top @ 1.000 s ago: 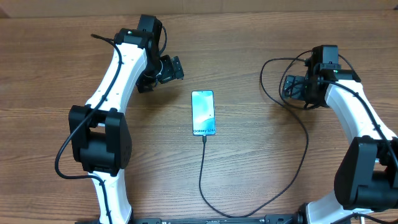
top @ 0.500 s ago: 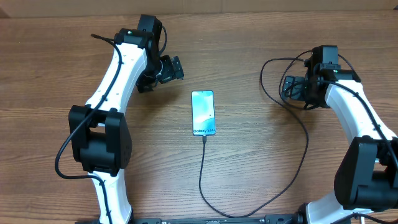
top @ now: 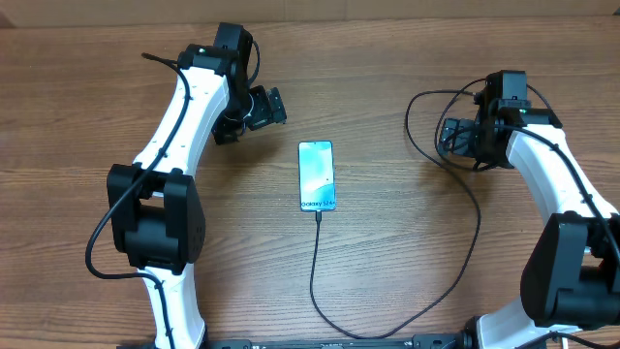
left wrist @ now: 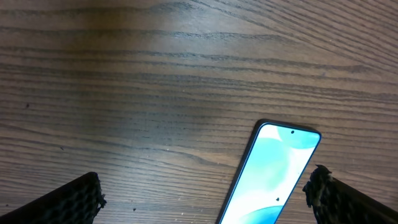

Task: Plug charger to phone and switch on socket

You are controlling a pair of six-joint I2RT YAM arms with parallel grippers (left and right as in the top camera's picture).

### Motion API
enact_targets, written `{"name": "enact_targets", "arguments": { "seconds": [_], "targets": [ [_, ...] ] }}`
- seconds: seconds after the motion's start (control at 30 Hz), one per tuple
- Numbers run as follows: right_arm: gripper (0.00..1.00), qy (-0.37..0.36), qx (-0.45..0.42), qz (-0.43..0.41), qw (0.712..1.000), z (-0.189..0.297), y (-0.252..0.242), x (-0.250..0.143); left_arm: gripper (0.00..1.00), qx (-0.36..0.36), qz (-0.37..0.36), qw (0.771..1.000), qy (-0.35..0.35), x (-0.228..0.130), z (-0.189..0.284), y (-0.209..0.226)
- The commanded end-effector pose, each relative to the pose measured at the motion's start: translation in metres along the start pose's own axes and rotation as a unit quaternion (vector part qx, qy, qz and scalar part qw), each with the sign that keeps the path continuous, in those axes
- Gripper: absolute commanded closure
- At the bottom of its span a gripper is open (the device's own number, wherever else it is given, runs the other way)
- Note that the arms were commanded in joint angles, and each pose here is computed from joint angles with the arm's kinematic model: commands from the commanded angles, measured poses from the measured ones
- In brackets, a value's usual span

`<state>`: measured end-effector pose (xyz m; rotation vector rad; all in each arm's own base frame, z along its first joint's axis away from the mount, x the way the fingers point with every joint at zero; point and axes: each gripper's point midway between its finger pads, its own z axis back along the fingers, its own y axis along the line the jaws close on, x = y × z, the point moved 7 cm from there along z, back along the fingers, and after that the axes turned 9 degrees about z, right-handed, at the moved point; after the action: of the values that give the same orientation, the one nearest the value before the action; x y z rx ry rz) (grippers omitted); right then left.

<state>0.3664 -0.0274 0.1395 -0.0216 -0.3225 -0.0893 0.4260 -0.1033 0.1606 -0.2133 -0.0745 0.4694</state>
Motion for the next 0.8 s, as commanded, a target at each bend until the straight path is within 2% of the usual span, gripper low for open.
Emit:
{"name": "enact_targets", "arguments": {
  "seconds": [0.0, 0.33, 0.77],
  "targets": [
    [0.0, -0.003, 0.001, 0.002, 1.0, 0.002, 0.0, -0.002, 0.0, -0.007, -0.007, 1.0, -0.014, 0.002, 0.01, -0.004],
    [0.0, -0.003, 0.001, 0.002, 1.0, 0.002, 0.0, -0.002, 0.0, -0.02, -0.018, 0.999, -0.027, -0.005, 0.025, -0.011],
    [0.0, -0.003, 0.001, 0.002, 1.0, 0.002, 0.0, -0.002, 0.0, -0.107, -0.086, 0.985, -0.107, -0.057, 0.124, -0.043]
  ]
}}
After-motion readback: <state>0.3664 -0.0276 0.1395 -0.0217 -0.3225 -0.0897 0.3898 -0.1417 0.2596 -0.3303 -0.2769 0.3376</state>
